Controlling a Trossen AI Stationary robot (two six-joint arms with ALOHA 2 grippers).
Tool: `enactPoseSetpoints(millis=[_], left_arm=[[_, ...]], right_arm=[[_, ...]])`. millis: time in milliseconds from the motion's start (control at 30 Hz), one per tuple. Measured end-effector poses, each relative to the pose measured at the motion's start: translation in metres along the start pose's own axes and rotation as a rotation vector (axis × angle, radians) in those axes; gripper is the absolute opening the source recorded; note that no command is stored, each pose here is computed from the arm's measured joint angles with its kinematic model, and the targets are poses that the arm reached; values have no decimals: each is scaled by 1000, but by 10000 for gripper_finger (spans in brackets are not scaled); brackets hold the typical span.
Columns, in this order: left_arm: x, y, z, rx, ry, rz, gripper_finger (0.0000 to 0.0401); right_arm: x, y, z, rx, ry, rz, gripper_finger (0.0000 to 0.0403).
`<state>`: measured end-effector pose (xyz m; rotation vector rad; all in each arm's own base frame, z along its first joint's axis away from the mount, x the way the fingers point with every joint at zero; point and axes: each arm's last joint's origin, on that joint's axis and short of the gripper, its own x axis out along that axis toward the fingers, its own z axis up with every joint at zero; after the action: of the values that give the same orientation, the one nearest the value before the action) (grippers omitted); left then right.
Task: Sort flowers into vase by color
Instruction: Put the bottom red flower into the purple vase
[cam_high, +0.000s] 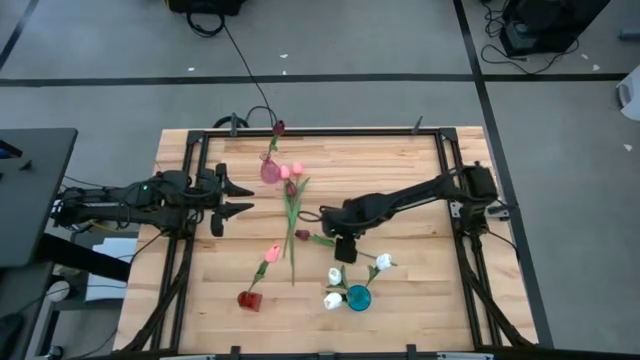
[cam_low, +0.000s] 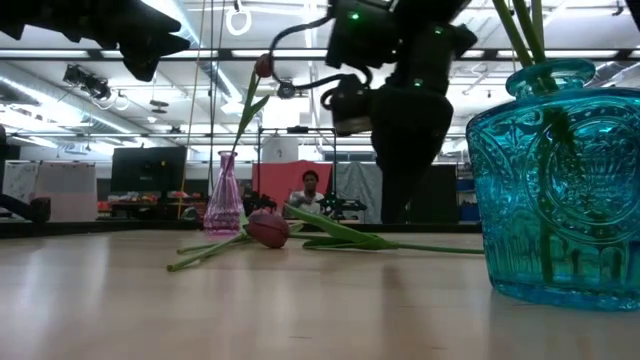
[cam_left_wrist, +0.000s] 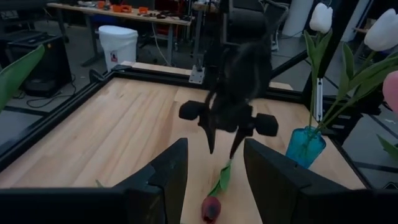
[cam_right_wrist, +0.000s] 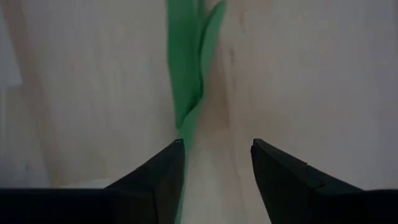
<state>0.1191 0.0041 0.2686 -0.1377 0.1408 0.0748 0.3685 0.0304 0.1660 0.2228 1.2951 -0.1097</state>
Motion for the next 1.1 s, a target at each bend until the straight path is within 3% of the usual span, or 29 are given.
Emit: enactPoseSetpoints(millis=[500,800,967,1100], left_arm=[[0,0,0,-4,0,0,163],[0,0,0,-5,-1,0,163],[0,0,0,-19,-1,1,163],[2,0,0,-55,6,16,163]], right_arm=[[28,22,-1,-66,212,-85,150],[30,25,-2,-50,212,-80,15],[26,18,1,-29,193,-77,14],[6,7,14,-15,55,-92,5]])
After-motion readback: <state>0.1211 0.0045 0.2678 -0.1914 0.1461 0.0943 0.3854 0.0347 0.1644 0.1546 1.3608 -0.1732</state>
